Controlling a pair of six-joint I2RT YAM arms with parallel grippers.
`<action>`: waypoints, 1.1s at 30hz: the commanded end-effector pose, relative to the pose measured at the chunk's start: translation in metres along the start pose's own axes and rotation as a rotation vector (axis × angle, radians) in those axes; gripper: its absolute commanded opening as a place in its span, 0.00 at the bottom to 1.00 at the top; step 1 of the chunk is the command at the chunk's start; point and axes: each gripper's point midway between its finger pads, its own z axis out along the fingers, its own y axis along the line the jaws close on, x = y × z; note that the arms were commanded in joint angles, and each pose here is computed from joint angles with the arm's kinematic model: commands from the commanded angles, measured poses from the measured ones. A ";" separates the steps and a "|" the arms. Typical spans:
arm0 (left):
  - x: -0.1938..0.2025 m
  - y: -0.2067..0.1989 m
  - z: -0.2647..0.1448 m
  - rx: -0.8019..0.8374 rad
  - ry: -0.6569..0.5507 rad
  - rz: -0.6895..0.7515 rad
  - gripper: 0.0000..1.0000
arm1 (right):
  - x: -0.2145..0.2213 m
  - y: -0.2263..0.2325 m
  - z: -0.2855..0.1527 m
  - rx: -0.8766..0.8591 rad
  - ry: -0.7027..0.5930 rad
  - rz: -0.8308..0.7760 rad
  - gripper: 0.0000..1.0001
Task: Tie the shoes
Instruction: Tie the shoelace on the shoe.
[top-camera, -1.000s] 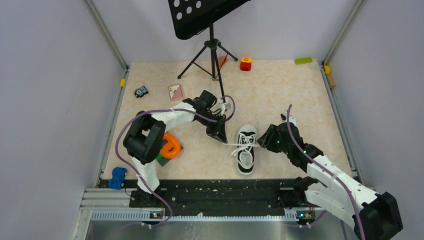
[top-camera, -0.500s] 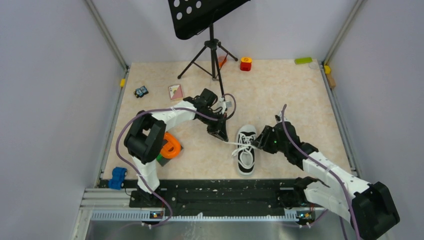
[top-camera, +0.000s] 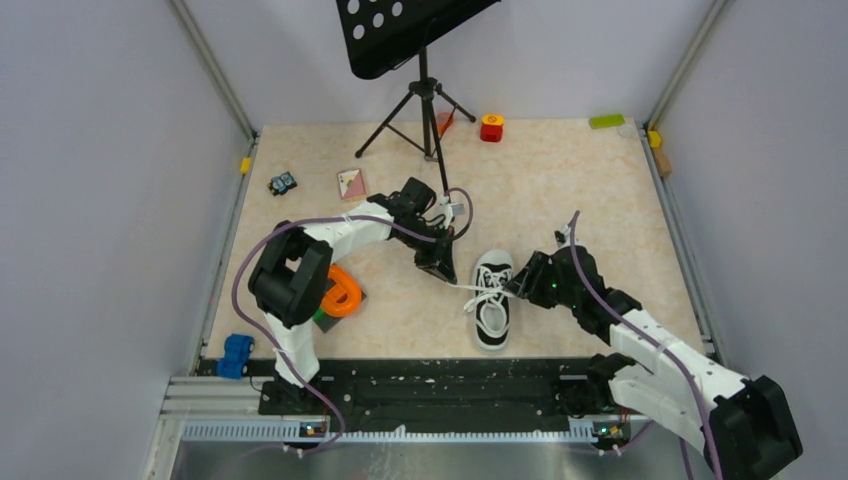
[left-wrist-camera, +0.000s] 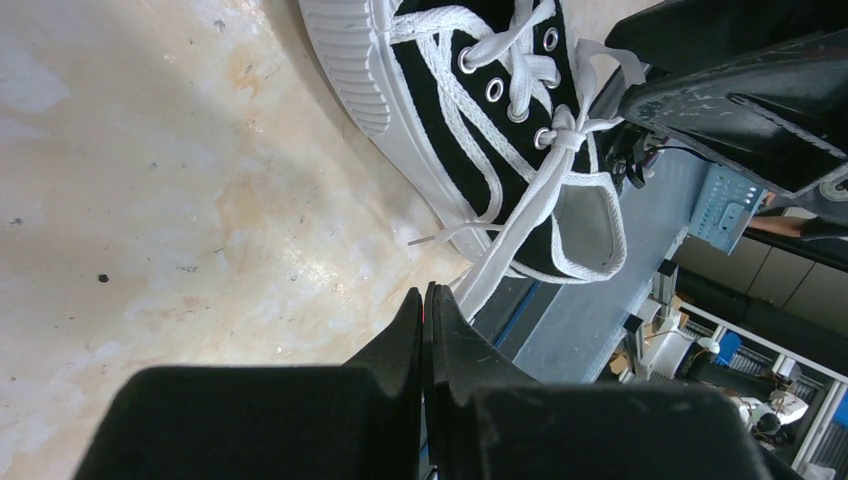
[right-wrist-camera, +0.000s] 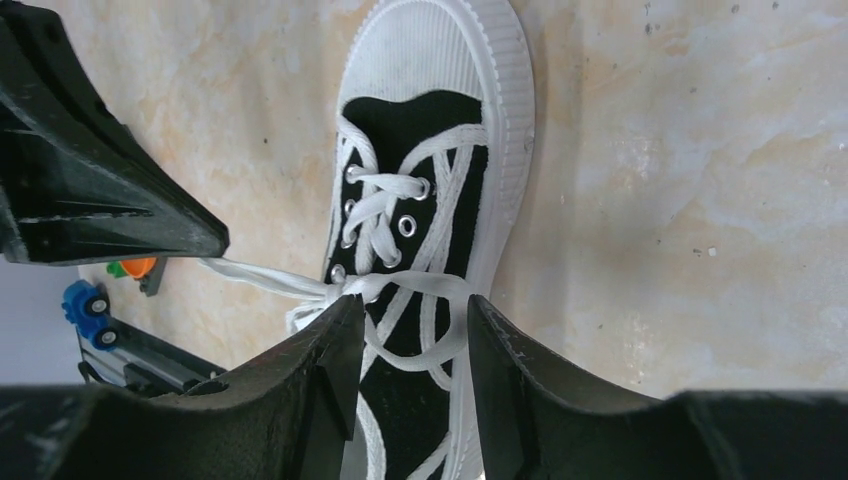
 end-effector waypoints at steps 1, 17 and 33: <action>0.002 0.000 0.001 0.006 0.005 0.012 0.00 | -0.031 0.024 -0.010 -0.061 -0.102 0.009 0.45; 0.003 -0.003 0.003 0.012 0.009 0.016 0.00 | -0.017 0.001 0.004 0.011 -0.070 0.018 0.45; 0.004 -0.003 0.005 0.012 0.015 0.016 0.00 | -0.009 -0.010 0.006 -0.018 -0.092 0.106 0.17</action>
